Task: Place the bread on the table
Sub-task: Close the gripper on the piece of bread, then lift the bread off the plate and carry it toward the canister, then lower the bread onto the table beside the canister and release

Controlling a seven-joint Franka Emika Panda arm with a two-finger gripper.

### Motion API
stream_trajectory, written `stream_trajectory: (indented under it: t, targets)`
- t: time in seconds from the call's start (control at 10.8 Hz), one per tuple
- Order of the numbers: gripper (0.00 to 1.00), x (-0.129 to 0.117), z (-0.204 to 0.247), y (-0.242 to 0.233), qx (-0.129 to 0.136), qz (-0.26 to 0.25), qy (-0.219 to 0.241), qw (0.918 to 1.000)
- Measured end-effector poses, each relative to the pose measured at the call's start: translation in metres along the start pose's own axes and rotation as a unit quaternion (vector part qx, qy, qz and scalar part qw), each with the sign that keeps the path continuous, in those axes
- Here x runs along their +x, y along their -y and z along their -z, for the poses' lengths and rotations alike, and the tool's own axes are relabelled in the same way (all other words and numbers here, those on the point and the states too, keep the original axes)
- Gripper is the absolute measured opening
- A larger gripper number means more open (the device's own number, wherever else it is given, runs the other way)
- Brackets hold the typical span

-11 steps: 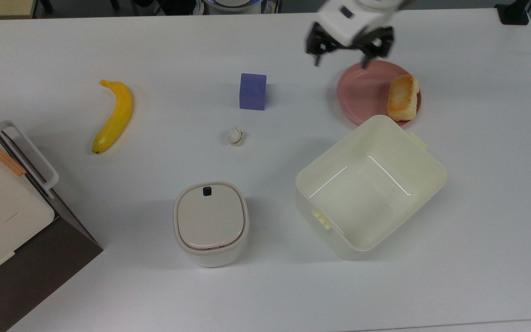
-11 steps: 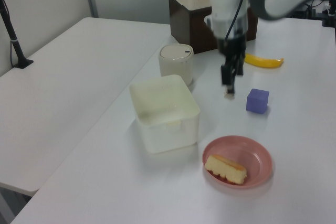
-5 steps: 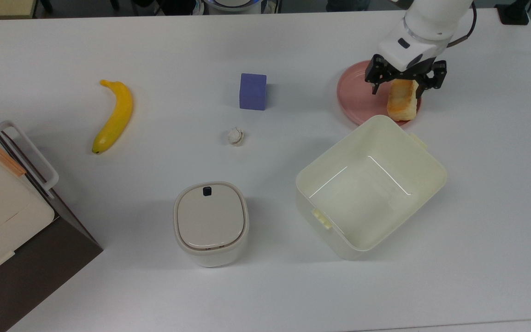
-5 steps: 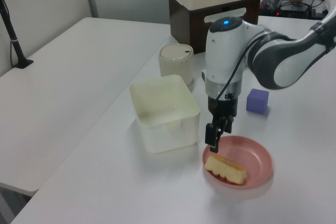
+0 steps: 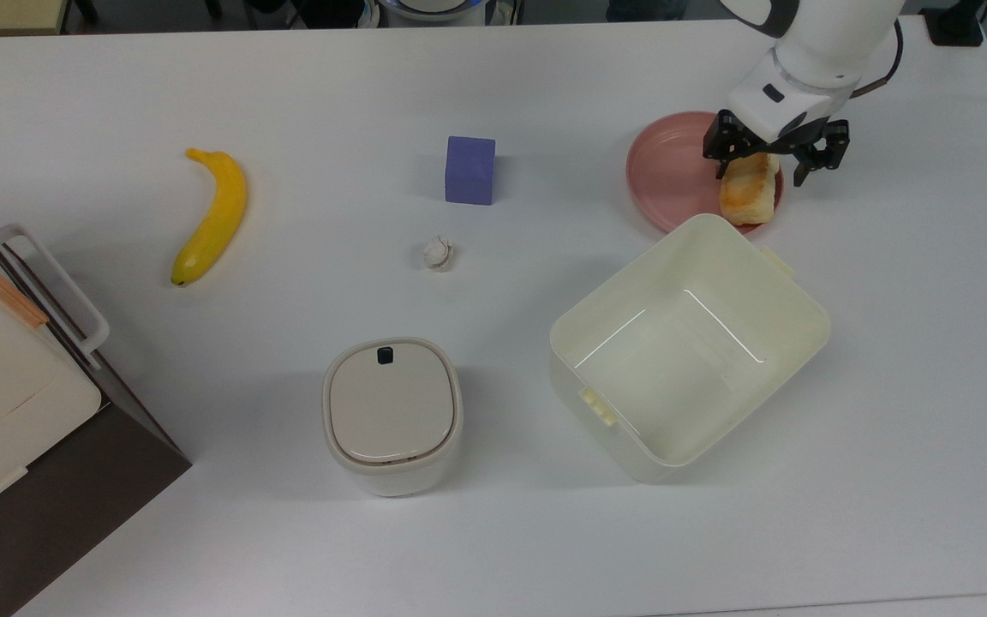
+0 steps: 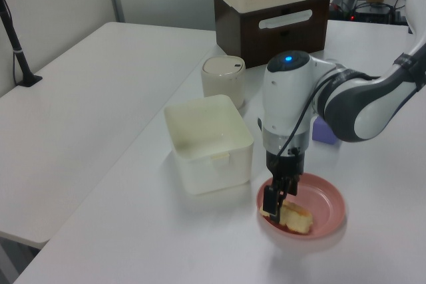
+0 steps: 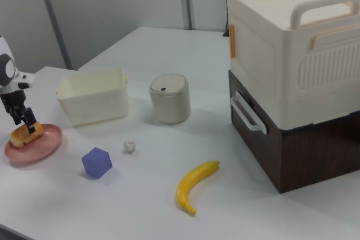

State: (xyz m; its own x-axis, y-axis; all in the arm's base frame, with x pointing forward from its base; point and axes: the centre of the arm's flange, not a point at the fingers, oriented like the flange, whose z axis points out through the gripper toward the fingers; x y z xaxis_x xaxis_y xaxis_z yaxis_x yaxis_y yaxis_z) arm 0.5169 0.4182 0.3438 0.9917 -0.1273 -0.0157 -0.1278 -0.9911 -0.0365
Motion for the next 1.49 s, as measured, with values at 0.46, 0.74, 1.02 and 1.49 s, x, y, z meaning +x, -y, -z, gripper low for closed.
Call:
stream_trajectory:
  t: [0.46,0.74,1.02,1.49]
  targets:
    - [0.33,0.003,-0.006,-0.006,-0.004,0.036,0.004,0.9993]
    - [0.09,0.002,0.011,-0.019,-0.027,0.057,0.027,0.9976]
    - [0.09,0.031,0.073,-0.080,-0.026,0.066,0.060,0.9957]
    - [0.11,0.138,0.109,-0.259,0.006,-0.003,0.030,0.9995]
